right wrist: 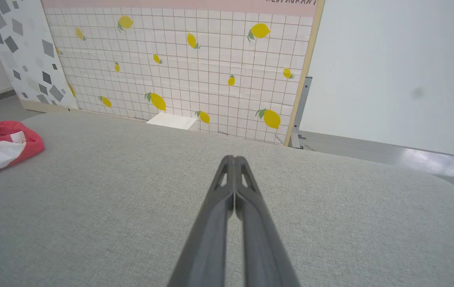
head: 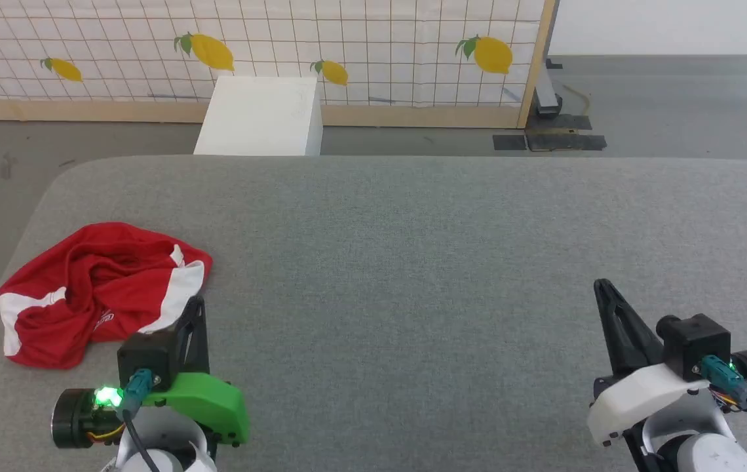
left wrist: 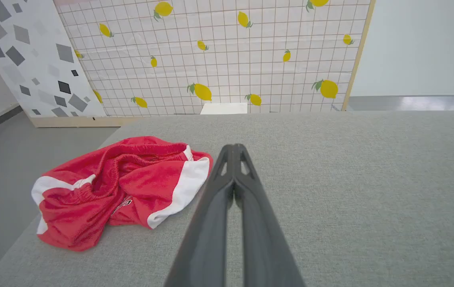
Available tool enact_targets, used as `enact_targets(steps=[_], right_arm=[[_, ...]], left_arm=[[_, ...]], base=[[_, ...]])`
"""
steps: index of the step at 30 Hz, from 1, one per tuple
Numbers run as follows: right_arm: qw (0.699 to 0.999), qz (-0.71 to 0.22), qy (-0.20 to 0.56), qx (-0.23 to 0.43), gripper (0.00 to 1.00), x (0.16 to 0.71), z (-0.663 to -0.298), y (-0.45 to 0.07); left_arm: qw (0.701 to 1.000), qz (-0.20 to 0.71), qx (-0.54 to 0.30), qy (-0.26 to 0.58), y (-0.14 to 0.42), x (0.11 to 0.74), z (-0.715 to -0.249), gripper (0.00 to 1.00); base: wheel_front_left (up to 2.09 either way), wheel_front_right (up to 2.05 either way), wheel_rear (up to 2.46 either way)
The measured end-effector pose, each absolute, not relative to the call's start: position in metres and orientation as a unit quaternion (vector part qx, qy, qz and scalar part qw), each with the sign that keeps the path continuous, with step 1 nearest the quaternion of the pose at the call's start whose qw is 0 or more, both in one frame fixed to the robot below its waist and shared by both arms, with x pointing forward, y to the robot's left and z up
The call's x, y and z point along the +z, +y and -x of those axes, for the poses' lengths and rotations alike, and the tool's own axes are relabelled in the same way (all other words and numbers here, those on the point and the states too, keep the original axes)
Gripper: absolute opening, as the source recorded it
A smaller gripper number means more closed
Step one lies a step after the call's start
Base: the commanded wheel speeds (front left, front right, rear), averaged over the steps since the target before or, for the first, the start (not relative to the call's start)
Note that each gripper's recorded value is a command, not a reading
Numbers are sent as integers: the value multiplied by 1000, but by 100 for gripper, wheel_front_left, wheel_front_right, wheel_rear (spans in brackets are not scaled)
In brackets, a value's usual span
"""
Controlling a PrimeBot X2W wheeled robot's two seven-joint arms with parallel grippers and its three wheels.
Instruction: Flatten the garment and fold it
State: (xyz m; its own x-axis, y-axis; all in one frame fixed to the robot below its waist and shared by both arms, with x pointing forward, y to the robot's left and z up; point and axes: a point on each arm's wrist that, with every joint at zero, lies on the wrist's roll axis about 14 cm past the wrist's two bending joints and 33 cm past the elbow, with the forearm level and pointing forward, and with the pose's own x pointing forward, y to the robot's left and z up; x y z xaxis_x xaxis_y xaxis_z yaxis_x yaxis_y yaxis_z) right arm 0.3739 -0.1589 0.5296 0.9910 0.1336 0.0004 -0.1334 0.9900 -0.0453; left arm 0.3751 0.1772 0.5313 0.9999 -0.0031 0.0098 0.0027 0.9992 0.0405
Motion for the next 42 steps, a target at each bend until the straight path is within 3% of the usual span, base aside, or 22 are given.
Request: enact_targets(steps=[21, 22, 42], right_arm=[[998, 23, -2, 67, 0, 530, -374, -159], [998, 23, -2, 67, 100, 530, -374, -159], [998, 8, -8, 66, 100, 529, -375, -160]], left_arm=[[1000, -20, -1, -5, 177, 531, -375, 0], [1000, -20, -2, -5, 177, 531, -375, 100], [1000, -9, -3, -8, 176, 529, -373, 100]], base=[[0, 0, 0], [0, 0, 0], [0, 0, 0]])
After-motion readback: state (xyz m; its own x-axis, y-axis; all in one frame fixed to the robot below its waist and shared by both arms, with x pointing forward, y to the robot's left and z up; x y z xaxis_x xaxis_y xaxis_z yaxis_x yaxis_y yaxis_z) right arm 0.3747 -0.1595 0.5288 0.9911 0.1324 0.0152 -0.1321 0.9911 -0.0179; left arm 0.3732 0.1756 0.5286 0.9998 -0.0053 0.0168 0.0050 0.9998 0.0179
